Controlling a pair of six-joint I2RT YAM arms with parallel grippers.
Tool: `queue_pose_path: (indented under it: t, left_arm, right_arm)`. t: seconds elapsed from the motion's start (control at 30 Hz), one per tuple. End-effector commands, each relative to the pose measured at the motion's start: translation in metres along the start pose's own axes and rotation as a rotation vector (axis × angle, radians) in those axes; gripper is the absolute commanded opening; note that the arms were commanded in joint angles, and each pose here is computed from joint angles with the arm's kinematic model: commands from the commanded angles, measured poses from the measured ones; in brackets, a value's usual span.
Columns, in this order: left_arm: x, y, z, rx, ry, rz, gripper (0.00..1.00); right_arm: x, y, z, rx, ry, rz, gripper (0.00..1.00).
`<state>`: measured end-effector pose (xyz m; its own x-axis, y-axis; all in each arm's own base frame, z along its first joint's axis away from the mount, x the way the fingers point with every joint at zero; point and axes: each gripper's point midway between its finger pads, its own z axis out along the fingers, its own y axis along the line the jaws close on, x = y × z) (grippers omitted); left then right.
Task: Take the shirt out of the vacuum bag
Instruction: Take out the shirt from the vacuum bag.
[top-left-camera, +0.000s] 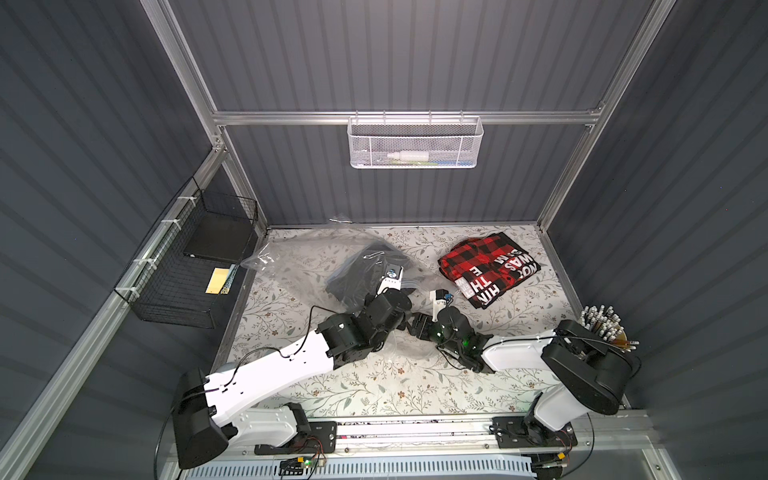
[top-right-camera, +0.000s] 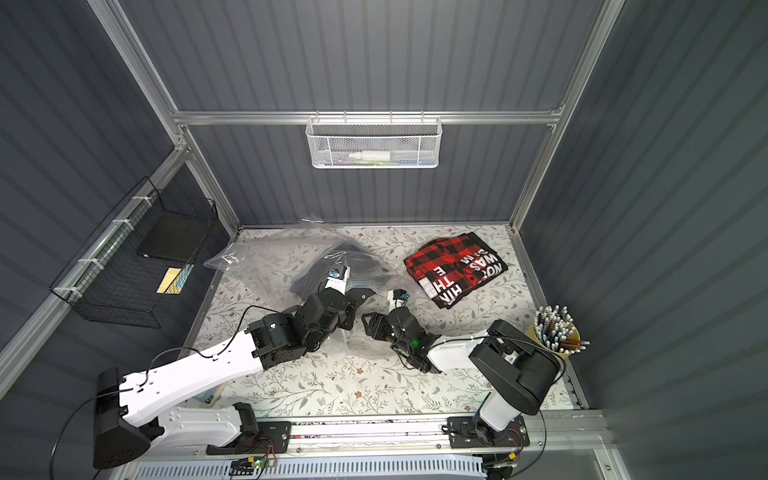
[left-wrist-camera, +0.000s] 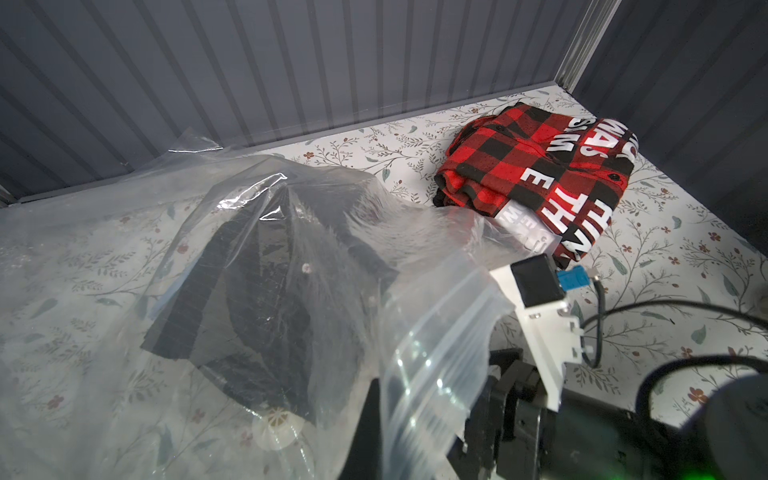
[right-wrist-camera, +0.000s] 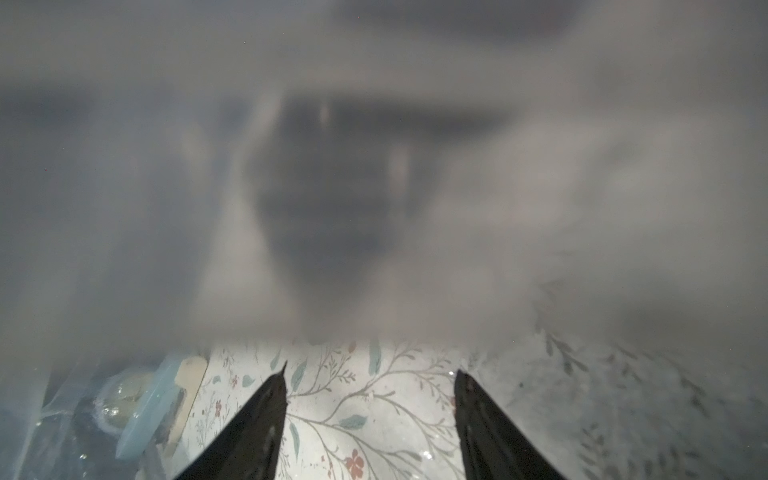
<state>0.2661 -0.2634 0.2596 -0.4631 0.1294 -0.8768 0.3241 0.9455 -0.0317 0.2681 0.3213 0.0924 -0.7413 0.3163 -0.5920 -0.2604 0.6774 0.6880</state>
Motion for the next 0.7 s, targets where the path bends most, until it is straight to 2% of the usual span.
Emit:
queue_pose_path:
  t: [0.0,0.23,0.47,0.67]
  left_arm:
    - [-0.012,-0.001,-0.006,0.007,-0.033,-0.03,0.0]
    - [-0.006,-0.002,-0.001,0.004,-0.021,-0.02,0.0]
    - [-0.006,-0.005,0.002,0.005,-0.016,-0.012,0.0]
    - [-0.005,-0.002,-0.001,0.001,-0.016,-0.017,0.0]
  right_arm:
    - [-0.012,0.009,-0.017,0.011,-0.12,-0.006,0.67]
    - [0.011,0.002,-0.034,0.02,-0.092,-0.015,0.67]
    - [0.03,0.015,-0.005,-0.009,-0.005,-0.056,0.67]
    - [0.029,0.026,0.02,-0.027,-0.008,-0.091,0.67]
